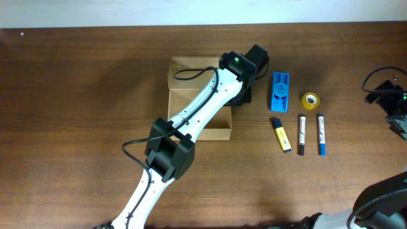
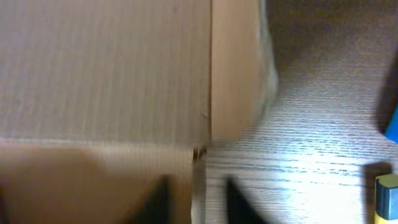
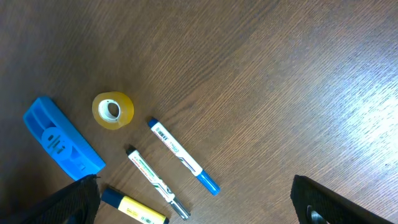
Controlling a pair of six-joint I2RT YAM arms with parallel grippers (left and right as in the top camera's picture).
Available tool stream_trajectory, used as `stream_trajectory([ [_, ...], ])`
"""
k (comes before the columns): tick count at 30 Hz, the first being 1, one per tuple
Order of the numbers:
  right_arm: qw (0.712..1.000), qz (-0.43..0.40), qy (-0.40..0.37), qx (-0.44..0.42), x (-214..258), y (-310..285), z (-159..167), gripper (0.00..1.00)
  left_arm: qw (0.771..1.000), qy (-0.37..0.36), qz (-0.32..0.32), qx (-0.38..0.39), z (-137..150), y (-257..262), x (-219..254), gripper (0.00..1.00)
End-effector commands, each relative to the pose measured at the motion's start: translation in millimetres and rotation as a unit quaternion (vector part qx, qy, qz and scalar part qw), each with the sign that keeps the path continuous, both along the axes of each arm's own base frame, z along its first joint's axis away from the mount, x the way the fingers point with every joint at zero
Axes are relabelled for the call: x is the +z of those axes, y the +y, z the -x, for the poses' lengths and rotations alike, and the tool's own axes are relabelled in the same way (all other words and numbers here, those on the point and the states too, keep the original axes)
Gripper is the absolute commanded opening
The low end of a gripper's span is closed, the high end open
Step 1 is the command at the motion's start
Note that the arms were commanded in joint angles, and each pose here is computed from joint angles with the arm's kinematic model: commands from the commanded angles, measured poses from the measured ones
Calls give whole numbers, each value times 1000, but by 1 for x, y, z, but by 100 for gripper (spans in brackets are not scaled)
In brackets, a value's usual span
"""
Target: Pack container
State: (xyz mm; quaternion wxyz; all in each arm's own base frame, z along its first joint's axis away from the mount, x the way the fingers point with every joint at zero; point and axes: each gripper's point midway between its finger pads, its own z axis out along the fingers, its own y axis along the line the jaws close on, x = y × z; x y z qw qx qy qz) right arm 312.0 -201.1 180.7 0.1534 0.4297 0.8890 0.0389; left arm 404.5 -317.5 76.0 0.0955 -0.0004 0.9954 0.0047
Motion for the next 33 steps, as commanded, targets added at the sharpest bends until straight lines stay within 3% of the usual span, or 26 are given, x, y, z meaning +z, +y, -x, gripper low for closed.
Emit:
stream_trajectory([
  [1,1000,9,-2,2,4,-2,-3,99,1000,-11,-4,-5,-7,4,4,49],
  [3,1000,9,-2,2,4,-2,-3,99,1000,-18,-5,-19,-10,4,11,61],
  [13,1000,14,-9,2,6,-4,-6,99,988,-150,-21,-32,-31,26,126,70],
  [19,1000,2,-19,13,7,2,-10,99,976,-207,-55,-48,-41,67,176,81],
  [25,994,0,-29,105,8,45,-34,95,969,-239,-63,19,-65,142,212,87],
  [27,989,3,-31,142,8,70,-46,93,967,-242,-72,46,-74,176,220,94],
  [30,981,35,-30,189,10,103,-64,91,964,-237,-72,93,-84,224,221,100],
  [33,974,62,-37,214,11,133,-81,90,966,-220,-53,128,-91,261,215,100],
])
